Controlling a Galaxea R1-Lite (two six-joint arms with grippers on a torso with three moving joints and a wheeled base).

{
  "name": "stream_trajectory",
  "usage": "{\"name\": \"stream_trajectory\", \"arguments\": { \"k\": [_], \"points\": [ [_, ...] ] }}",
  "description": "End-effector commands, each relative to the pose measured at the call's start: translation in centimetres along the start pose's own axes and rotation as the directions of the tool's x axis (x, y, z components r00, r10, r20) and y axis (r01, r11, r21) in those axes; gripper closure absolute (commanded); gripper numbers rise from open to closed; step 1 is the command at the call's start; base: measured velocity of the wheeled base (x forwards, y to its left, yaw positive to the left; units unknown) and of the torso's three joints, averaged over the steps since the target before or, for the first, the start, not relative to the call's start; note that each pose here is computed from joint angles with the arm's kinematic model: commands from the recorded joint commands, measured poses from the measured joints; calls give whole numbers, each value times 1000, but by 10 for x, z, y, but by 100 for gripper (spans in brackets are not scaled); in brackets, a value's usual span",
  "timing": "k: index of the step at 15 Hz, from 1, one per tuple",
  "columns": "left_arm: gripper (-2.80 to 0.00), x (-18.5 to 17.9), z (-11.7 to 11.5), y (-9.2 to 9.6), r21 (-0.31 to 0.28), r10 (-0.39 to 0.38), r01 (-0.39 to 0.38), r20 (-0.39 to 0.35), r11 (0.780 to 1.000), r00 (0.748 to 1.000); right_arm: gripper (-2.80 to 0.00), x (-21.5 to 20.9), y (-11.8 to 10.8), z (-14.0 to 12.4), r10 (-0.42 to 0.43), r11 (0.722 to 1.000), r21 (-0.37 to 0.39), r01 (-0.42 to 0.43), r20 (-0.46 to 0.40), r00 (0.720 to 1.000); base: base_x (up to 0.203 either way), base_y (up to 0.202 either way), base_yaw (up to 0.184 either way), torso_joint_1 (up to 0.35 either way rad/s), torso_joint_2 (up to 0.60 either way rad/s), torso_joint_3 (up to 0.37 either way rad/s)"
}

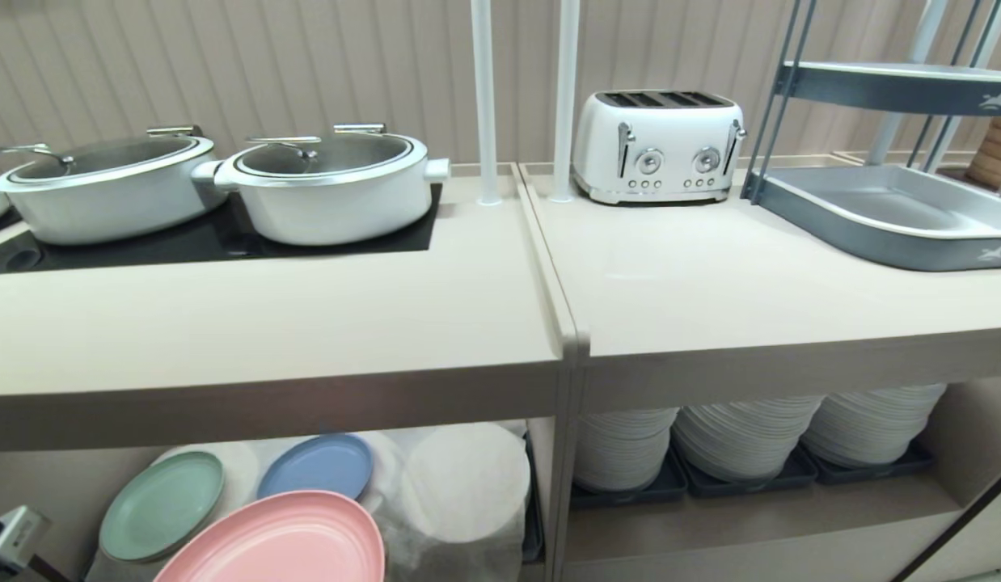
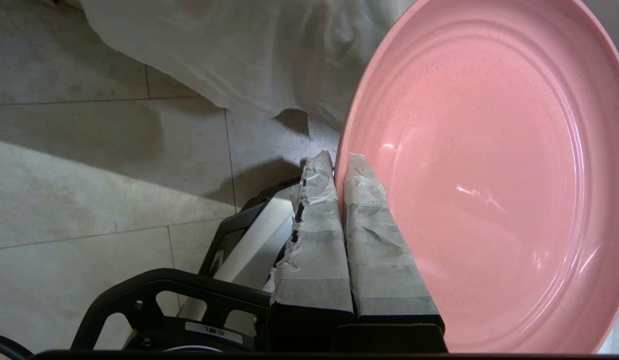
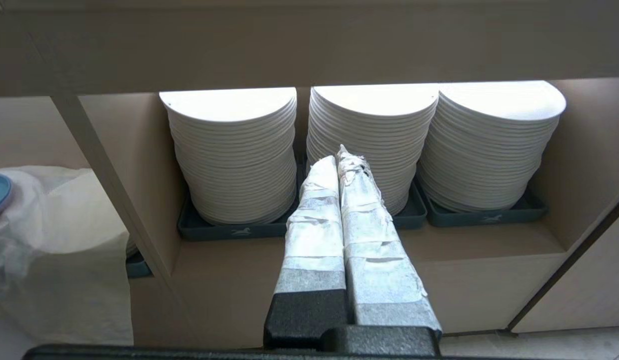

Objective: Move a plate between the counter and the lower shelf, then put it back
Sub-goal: Put the plate

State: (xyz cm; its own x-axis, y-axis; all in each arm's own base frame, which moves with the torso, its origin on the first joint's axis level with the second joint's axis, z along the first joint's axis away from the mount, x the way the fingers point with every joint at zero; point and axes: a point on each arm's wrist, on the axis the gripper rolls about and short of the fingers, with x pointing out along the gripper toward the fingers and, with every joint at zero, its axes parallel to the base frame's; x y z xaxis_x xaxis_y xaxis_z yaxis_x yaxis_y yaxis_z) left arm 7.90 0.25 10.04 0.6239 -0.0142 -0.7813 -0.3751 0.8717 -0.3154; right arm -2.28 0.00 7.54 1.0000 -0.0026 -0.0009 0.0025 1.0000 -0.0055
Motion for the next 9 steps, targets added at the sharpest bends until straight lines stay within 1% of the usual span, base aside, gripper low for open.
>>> {"name": "stream_trajectory", "arguments": {
  "k": [1,9],
  "points": [
    [0,0,0,0,-5,2,-2,-2,1000,1000,0,0,0,0,0,1000,-1,0,-1,1000,0,0,0,251,-530,-290],
    [0,0,1,0,-7,3,-3,1,1000,1000,0,0,0,0,-1,1000,-1,1,1,1000,0,0,0,269,-580,-306]
  ]
}}
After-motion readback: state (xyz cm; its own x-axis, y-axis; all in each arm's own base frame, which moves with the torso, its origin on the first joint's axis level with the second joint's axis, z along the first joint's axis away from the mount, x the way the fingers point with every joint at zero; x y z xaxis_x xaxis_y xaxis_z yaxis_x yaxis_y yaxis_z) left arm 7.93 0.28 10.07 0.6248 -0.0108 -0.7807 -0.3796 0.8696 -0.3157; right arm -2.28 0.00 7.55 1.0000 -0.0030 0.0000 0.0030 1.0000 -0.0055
